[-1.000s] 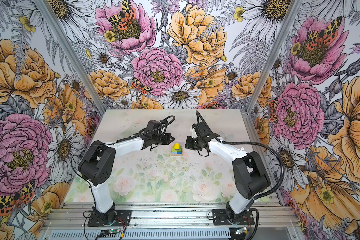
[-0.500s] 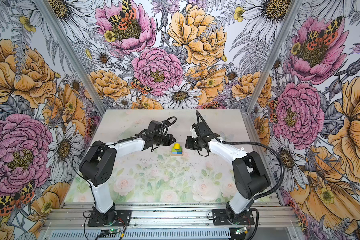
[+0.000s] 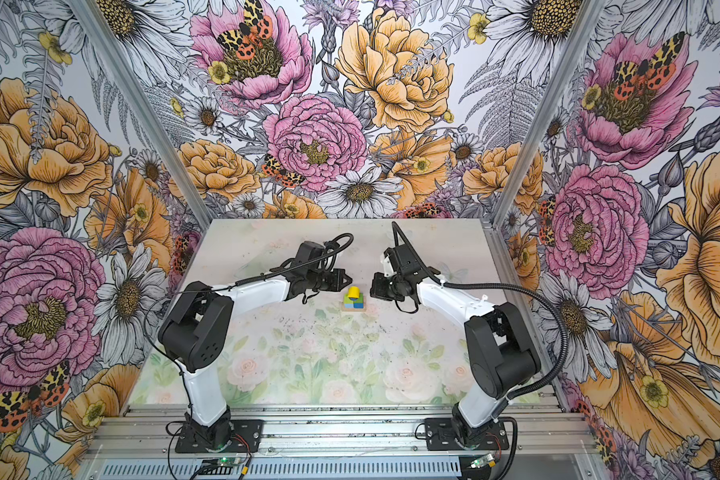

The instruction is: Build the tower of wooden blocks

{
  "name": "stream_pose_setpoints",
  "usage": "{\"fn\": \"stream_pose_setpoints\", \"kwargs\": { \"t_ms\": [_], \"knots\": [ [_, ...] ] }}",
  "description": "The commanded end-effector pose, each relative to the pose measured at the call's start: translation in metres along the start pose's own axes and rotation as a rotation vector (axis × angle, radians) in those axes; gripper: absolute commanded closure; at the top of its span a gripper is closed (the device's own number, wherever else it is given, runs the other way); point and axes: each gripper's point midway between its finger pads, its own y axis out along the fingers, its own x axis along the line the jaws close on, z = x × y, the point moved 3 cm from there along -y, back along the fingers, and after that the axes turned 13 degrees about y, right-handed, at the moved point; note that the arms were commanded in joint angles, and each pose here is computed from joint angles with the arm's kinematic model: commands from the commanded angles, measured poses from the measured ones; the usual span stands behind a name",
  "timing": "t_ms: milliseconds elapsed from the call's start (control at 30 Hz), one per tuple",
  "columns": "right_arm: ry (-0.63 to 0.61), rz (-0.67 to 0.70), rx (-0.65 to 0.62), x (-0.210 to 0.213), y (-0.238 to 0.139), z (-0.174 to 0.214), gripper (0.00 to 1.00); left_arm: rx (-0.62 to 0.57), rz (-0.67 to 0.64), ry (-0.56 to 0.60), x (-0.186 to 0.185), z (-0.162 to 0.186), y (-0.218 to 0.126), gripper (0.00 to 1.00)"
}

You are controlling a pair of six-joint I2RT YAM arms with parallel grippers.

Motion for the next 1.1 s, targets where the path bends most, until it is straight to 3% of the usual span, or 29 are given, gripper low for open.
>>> {"fn": "stream_pose_setpoints", "kwargs": {
  "t_ms": [0,1067],
  "knots": [
    [-0.012,-0.017,-0.017,0.0047,-0.0008,-0.0013,1.0,0.013,0.028,0.022,-0.0069,0.0007,0.004,1.0],
    [-0.011,-0.018,-0.015,0.0042,0.0009,-0.0012,1.0,0.028,0.014,0.034,-0.0095,0.0033,0.002,1.0]
  ]
}}
